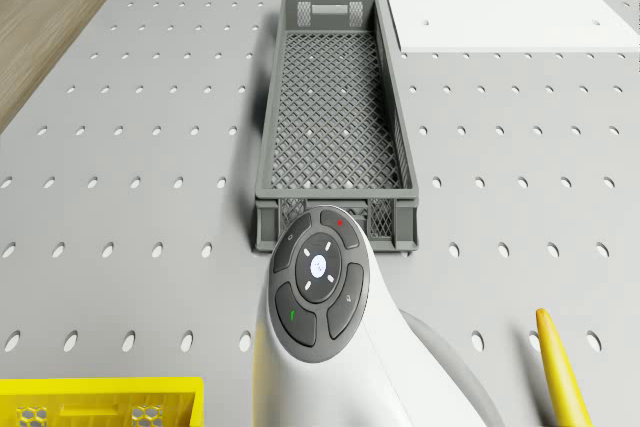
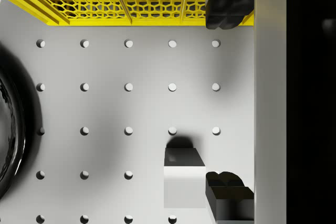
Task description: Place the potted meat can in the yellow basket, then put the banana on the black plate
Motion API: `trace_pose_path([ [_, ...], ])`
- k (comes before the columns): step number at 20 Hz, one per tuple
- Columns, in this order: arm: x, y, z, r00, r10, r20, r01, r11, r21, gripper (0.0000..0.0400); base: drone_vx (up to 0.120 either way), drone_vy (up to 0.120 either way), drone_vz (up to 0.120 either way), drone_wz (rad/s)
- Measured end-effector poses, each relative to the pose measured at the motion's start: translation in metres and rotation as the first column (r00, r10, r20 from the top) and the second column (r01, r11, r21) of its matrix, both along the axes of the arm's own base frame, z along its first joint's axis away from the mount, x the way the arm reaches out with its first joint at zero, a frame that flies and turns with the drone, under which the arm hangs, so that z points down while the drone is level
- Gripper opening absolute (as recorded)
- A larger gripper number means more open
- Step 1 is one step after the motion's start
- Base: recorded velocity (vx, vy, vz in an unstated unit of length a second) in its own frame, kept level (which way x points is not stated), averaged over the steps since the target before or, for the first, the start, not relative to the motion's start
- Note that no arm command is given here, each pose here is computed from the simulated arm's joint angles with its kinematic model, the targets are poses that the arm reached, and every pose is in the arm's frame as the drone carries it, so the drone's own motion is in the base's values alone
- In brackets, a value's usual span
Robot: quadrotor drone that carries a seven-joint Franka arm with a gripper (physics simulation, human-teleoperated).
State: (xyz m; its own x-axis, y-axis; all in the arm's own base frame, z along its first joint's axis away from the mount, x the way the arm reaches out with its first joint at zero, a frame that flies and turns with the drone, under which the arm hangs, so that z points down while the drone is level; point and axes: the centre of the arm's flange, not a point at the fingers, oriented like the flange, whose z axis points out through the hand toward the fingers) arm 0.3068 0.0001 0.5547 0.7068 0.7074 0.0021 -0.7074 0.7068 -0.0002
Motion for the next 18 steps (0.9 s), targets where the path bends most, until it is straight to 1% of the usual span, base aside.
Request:
trace_pose_path([
  [18, 0.0000, 0.0000, 0.0000, 1.000, 0.000, 0.0000, 0.000, 1.000, 0.000, 0.0400, 0.000, -0.120, 0.000, 0.000],
])
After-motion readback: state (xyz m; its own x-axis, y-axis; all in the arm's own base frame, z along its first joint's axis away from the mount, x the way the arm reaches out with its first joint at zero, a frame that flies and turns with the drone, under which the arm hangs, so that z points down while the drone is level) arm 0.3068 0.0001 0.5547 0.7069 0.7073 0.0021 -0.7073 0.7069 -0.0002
